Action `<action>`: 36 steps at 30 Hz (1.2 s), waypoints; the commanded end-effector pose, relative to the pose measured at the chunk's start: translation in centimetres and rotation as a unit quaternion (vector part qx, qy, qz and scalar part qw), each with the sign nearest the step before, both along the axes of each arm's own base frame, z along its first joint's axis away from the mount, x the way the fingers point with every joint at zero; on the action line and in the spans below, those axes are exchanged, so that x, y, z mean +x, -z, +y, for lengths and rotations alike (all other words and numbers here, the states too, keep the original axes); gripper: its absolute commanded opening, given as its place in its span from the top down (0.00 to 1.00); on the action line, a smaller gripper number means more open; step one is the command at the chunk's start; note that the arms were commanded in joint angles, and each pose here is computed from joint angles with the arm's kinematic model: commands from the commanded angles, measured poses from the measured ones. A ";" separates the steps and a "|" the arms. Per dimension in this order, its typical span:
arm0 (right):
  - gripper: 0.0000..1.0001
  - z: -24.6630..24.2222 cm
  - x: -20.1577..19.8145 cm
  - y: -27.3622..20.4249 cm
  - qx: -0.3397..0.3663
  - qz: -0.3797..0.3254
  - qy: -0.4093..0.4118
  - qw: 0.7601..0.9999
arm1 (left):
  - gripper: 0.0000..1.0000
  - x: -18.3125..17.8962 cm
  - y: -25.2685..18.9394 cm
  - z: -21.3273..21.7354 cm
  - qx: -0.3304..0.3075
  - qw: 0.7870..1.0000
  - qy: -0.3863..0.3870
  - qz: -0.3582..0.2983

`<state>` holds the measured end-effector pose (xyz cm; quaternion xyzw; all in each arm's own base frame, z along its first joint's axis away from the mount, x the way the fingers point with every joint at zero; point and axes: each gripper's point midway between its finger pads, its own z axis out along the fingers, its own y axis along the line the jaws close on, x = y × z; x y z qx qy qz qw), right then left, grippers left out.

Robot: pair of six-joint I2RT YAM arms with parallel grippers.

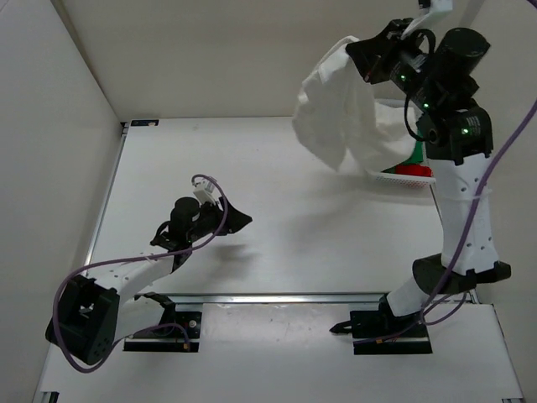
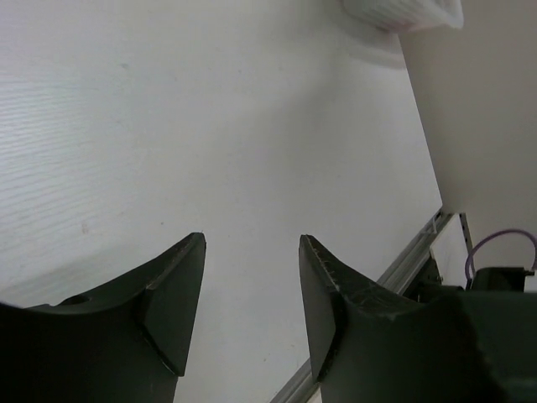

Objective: Fold and stack the t-shirts
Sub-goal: Move the tshirt to the center of the board, then flatten out the tshirt

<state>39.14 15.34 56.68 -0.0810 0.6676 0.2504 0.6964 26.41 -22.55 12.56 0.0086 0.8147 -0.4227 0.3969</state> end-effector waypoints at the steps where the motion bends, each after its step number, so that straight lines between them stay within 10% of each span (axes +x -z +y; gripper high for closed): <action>1: 1.00 2.0 -5.3 -4.9 0.037 -0.068 -0.120 0.990 | 0.40 1.2 -1.9 1.9 -0.010 0.999 -0.041 -0.012; 7: 1.00 2.2 -4.0 -0.2 0.062 -0.010 -0.190 0.980 | 0.35 2.8 -3.3 5.5 -0.013 0.994 -0.108 -0.021; 18: 0.92 -2.8 5.5 28.8 0.145 0.304 -0.076 0.939 | 0.30 3.5 -2.4 8.5 0.012 0.984 -0.176 -0.023; 26: 0.58 -1.5 2.5 32.9 0.014 0.332 0.054 0.942 | 0.31 3.0 0.5 7.4 0.040 0.985 -0.167 0.001; 31: 0.97 7.0 -2.5 38.9 -0.041 0.373 -0.026 0.927 | 0.32 2.8 1.9 6.1 0.042 0.987 -0.153 0.021; 36: 0.91 15.5 -6.1 42.2 -0.142 0.375 -0.085 0.912 | 0.33 3.7 1.8 7.7 0.029 0.984 -0.172 0.029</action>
